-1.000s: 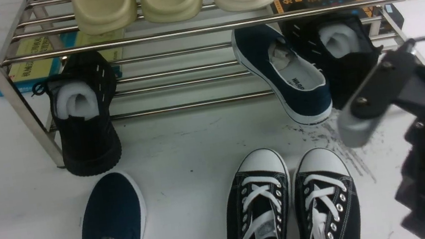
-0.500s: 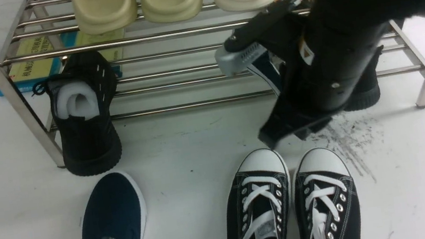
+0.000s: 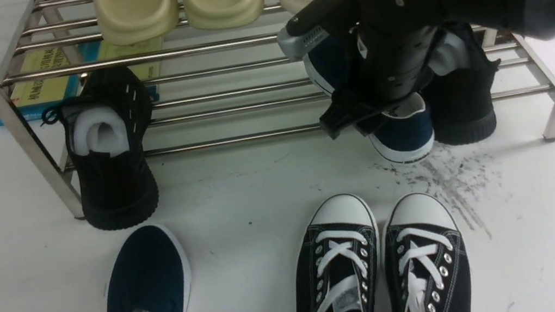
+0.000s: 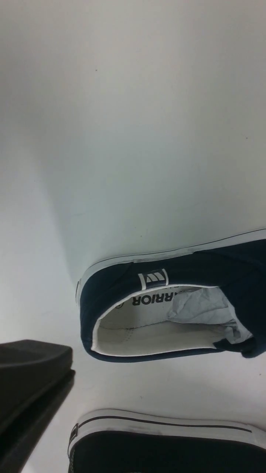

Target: Take the shoes off the shelf with your hand on the white table.

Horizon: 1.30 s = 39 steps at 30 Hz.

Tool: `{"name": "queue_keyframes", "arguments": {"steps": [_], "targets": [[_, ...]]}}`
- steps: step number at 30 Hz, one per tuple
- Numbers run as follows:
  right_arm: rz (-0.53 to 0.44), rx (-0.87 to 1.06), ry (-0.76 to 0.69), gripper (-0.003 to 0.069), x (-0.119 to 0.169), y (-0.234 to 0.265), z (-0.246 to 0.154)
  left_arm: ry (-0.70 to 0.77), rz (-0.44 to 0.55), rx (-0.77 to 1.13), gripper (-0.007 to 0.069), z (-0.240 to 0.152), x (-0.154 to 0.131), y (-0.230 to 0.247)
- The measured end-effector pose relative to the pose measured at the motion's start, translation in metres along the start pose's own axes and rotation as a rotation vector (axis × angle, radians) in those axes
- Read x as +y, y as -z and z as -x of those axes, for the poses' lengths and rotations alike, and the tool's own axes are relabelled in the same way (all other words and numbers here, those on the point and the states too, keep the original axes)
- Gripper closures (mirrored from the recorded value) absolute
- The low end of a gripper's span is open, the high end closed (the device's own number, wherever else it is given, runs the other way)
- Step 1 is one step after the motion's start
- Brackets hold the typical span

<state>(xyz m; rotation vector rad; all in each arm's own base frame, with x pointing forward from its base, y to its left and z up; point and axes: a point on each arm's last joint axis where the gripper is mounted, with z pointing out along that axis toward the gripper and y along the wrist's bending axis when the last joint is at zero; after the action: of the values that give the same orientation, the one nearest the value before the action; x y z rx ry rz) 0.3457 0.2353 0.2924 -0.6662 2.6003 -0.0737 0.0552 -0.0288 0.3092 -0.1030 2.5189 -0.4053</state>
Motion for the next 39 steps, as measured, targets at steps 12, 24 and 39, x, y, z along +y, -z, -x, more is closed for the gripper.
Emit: {"name": "queue_keyframes", "arguments": {"steps": [12,24,39], "targets": [[-0.053,0.024,0.038,0.0520,-0.001,-0.042,0.003,-0.008,0.012,-0.018,0.0606,0.002,0.001,0.000],[-0.006,0.054,0.129,0.0632,0.043,0.037,-0.017,-0.032,0.051,-0.070,0.0589,0.006,0.005,0.000],[0.264,0.022,0.033,0.0631,0.146,0.117,-0.064,-0.055,0.088,-0.122,0.0574,0.011,0.008,0.001]]}}
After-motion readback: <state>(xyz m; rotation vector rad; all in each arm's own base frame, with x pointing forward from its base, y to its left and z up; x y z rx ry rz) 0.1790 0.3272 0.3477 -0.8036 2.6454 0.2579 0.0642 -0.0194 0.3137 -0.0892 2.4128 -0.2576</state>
